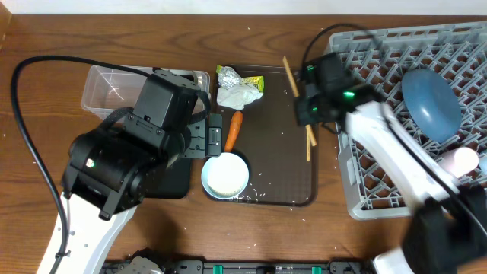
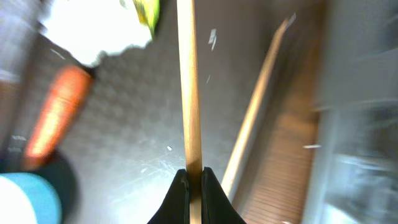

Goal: Sort waste into correct bins and load items into the dishwasher rack
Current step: 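Grasp one chopstick and place it into the dishwasher rack, then grasp the second chopstick with the right gripper and drop it into the rack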

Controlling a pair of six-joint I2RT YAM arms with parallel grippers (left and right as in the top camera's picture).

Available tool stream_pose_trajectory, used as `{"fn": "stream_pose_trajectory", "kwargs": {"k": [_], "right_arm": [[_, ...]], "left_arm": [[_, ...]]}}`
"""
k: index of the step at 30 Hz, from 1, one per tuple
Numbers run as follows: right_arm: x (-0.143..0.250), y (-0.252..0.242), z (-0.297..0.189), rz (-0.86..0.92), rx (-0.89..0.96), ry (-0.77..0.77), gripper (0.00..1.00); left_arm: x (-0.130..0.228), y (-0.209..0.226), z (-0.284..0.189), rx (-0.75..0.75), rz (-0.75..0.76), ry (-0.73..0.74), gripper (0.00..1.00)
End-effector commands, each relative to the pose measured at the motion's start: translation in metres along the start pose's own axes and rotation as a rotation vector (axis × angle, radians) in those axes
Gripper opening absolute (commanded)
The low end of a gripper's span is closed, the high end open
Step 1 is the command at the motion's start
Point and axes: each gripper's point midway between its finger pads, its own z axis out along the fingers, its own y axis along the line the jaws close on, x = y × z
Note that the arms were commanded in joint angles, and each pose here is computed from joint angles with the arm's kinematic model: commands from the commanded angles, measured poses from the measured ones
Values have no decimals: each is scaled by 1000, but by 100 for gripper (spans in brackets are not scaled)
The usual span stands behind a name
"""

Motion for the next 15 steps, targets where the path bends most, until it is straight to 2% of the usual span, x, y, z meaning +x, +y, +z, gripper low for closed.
{"fn": "stream_pose_trajectory", "kwargs": {"k": [1,4,8,11,15], "right_arm": [[-19,-40,-51,-8,74,-117,1],[-16,-88,-72,85,155,-134,1],[2,-123,-62,154,171,-60,1],[14,-129,-41,174,144,10,1],[25,-107,-14,121,13,90,1]], "left_arm": [[-2,0,-2,5,-17,-4,99],[-2,0,-2,5,-17,-4,99],[-5,-1,-2,9,-19,-14,99],[-9,-3,-2,16,-22,-32,99],[-11,-4,-2,19,-23,-37,99]]}}
